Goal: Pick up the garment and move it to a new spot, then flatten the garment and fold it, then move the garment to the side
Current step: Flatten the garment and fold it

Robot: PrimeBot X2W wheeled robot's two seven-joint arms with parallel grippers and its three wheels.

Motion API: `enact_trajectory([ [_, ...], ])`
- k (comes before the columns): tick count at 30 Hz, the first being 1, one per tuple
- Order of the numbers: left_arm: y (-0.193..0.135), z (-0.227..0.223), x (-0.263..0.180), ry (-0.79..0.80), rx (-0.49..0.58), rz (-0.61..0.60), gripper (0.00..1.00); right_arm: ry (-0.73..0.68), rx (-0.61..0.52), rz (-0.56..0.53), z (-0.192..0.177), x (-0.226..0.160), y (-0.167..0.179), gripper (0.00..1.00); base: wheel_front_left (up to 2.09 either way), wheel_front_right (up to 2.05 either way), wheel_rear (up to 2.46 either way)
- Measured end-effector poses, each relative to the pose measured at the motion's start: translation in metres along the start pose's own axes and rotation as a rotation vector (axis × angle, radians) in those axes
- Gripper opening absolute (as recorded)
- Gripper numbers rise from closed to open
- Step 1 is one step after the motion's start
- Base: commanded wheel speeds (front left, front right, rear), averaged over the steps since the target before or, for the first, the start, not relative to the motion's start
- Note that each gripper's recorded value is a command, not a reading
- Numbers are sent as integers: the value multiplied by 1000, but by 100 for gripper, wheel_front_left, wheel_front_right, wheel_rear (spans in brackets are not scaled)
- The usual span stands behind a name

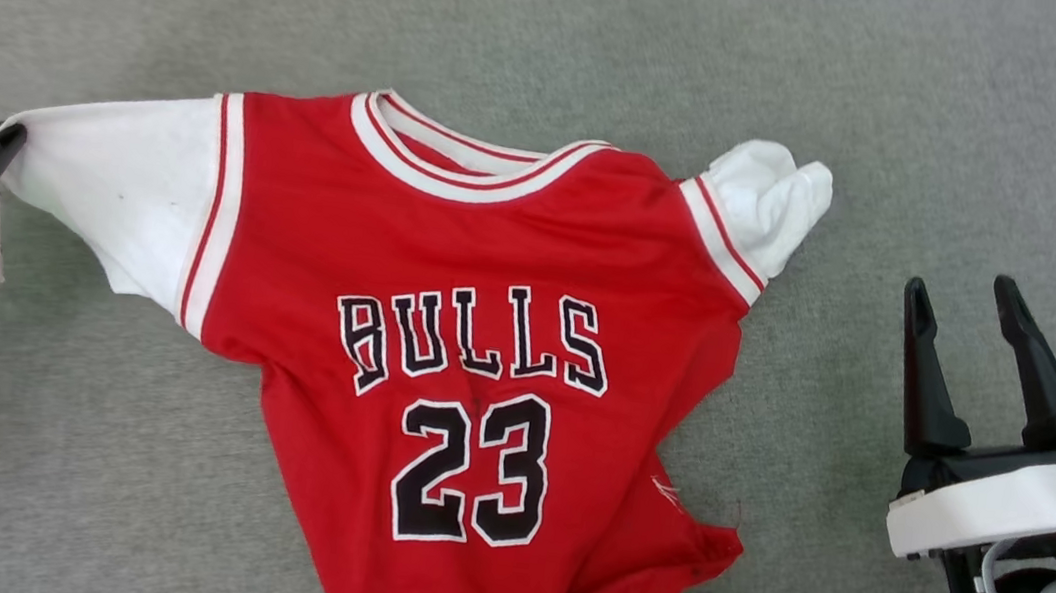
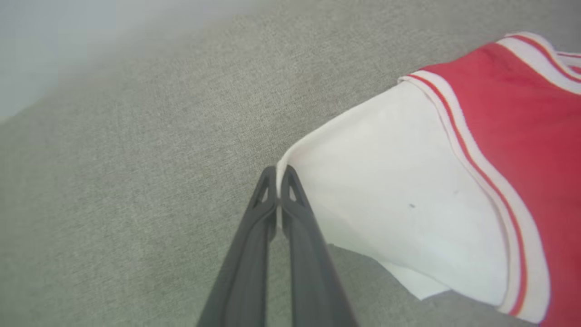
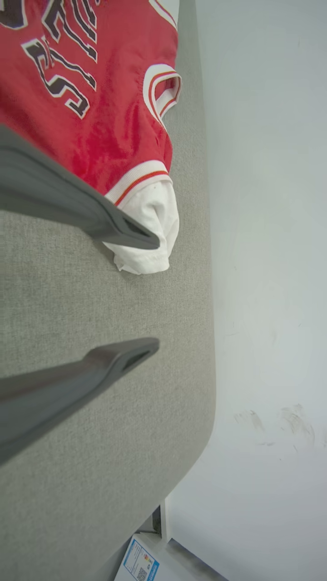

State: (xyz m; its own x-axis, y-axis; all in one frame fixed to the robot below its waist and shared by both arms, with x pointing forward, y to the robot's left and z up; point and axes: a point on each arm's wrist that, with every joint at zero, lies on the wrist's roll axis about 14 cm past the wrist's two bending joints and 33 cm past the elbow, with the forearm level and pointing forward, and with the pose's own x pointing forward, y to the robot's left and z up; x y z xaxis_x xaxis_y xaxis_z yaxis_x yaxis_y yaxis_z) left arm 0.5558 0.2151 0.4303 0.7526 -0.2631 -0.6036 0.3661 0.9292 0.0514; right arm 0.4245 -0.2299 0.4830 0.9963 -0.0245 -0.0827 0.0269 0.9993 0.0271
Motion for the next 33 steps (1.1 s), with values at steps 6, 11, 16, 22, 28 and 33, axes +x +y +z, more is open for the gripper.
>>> enact_trajectory([
  [6, 0, 37, -43, -209, 42, 38, 0, 28, -2, 39, 4, -7, 10, 100, 0, 0, 0],
  [11, -12, 65, -85, -374, 71, 49, 0, 75, -17, 69, 3, -11, 14, 100, 0, 0, 0],
  [16, -25, 79, -124, -495, 82, 61, 0, 156, -66, 125, 0, -7, 21, 100, 0, 0, 0],
  [22, -52, 76, -149, -550, 94, 27, 0, 288, -175, 231, 4, 11, 34, 100, 0, 0, 0],
  [28, -67, 78, -156, -592, 100, 2, 0, 527, -234, 286, -4, 43, 41, 100, 0, 0, 0],
  [33, -71, 72, -154, -588, 100, -10, 0, 661, -291, 281, -11, 80, 41, 100, 0, 0, 0],
])
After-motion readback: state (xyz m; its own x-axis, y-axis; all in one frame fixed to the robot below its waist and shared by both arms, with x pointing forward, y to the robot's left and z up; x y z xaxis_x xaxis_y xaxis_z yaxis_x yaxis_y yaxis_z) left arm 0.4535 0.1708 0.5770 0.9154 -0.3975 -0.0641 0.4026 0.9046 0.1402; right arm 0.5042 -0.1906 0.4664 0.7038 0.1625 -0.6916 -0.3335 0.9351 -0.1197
